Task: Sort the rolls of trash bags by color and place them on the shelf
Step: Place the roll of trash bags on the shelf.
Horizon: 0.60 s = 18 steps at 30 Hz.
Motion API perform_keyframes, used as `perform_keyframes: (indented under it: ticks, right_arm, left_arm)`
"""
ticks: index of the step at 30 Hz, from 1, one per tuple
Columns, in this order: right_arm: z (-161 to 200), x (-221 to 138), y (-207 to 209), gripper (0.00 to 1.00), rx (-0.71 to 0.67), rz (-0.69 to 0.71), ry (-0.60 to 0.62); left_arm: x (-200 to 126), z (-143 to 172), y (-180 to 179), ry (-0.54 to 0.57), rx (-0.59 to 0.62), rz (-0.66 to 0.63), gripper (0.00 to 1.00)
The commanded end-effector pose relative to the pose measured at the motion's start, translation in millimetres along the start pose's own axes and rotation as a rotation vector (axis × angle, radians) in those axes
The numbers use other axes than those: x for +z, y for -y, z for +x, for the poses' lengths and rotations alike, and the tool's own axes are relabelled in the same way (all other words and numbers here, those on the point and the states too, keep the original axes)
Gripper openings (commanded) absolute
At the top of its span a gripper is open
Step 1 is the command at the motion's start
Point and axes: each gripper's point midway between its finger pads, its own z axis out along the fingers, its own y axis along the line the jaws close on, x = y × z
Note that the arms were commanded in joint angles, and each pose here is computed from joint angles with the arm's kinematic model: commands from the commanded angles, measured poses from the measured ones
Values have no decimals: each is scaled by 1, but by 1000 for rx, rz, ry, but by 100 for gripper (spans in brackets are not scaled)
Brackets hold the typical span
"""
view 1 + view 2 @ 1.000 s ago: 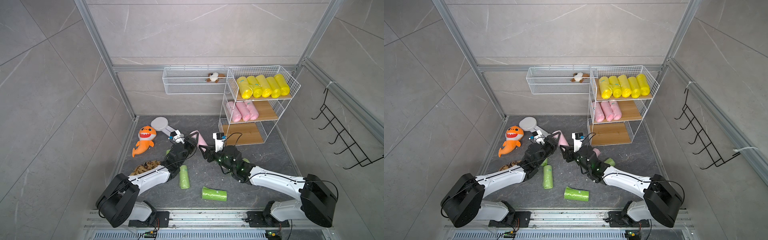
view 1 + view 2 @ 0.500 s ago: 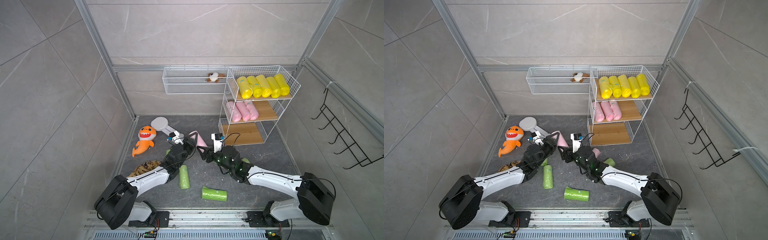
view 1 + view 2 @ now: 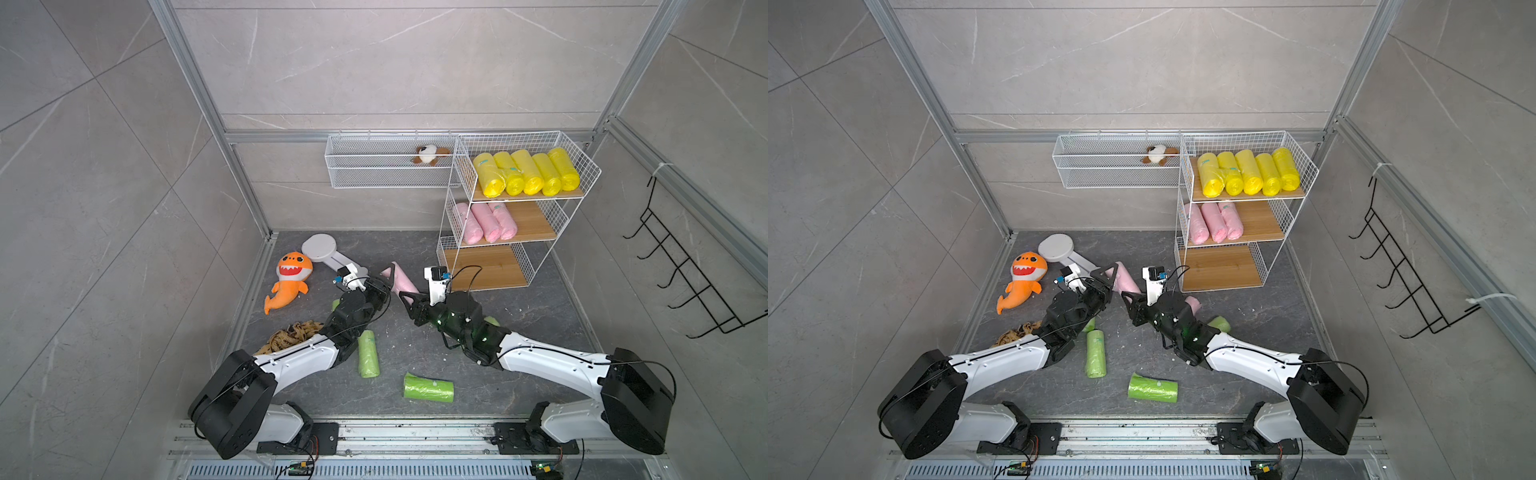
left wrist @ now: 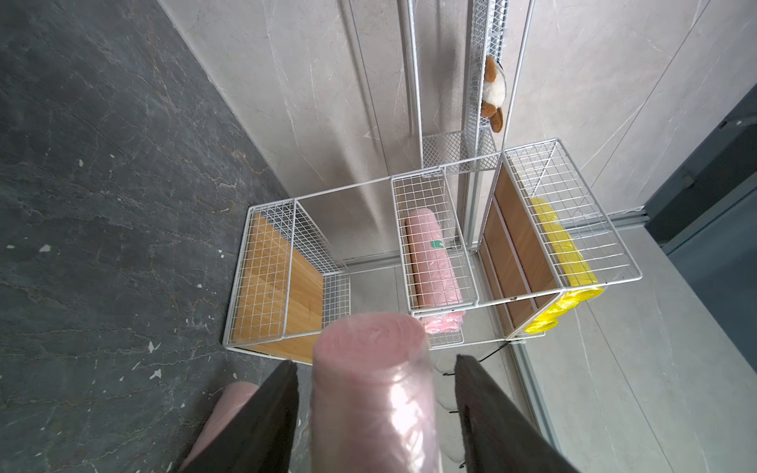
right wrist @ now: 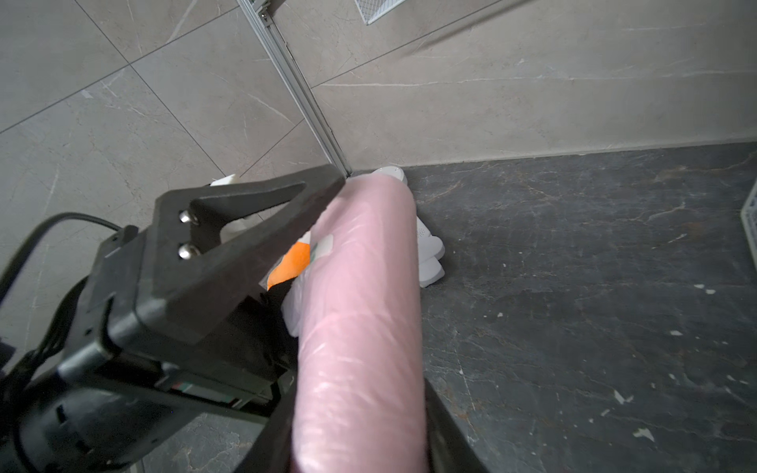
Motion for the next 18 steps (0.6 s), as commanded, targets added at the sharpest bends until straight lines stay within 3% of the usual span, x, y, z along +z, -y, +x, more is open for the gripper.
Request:
perform_keyframes:
  ticks: [1,8,18]
  right_arm:
    - [-33,-12,-1,33,-28,10,71]
    - [-49,-27,24,32,-26,60,67]
    - [-71,-66,71,30,-17,157,35]
  left_arm:
    - [0,-6,11,24,31,40,71]
    - [8,-5,-1,-26,101,-11,85]
    - [11,-4,-9,-91,239,-56,89]
